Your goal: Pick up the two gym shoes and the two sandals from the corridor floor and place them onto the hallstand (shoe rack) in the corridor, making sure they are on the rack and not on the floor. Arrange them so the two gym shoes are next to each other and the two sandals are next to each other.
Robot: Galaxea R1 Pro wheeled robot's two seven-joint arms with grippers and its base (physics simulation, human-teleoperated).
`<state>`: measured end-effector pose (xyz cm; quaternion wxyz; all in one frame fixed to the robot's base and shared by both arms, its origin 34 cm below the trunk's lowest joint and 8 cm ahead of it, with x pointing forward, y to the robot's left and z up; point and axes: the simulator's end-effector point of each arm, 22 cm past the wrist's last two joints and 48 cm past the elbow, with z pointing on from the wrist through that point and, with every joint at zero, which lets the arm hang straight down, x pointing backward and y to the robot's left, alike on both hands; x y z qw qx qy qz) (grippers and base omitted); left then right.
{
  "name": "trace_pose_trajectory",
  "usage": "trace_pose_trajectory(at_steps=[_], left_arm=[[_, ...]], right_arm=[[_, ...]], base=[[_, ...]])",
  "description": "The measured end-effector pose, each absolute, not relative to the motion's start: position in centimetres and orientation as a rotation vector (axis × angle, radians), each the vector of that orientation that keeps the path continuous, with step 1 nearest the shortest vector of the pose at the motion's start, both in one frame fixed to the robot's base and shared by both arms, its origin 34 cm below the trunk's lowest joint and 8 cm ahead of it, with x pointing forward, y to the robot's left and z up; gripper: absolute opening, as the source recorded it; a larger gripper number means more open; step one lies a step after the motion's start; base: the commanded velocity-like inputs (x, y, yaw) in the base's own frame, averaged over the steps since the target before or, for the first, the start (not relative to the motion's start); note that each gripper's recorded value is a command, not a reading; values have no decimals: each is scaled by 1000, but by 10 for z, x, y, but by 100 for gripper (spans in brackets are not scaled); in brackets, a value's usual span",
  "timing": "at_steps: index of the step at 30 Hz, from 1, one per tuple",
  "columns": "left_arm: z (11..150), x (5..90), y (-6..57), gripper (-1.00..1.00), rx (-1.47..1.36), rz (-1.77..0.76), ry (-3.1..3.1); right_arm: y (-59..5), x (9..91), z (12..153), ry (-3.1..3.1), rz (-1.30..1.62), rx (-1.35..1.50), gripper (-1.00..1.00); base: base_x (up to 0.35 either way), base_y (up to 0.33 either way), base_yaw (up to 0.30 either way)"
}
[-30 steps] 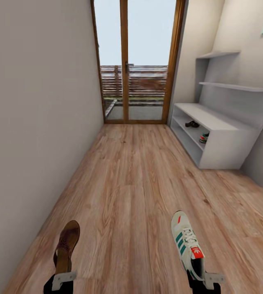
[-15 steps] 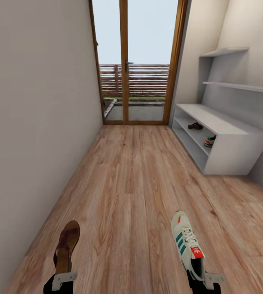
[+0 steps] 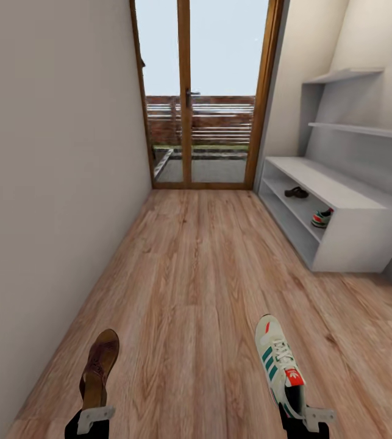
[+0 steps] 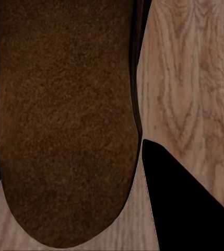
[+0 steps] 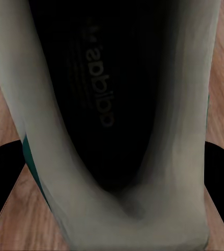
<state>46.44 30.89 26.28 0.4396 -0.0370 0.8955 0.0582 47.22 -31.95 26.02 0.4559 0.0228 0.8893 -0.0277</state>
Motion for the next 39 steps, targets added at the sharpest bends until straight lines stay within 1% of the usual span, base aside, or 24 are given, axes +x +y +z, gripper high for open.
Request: trace_pose_trajectory(at_steps=[39], left_arm=[[263,464,309,-100,-92,145,2225]], right_arm=[[-319,461,254,2198,-67,55,-100]], base=[[338,0,0]])
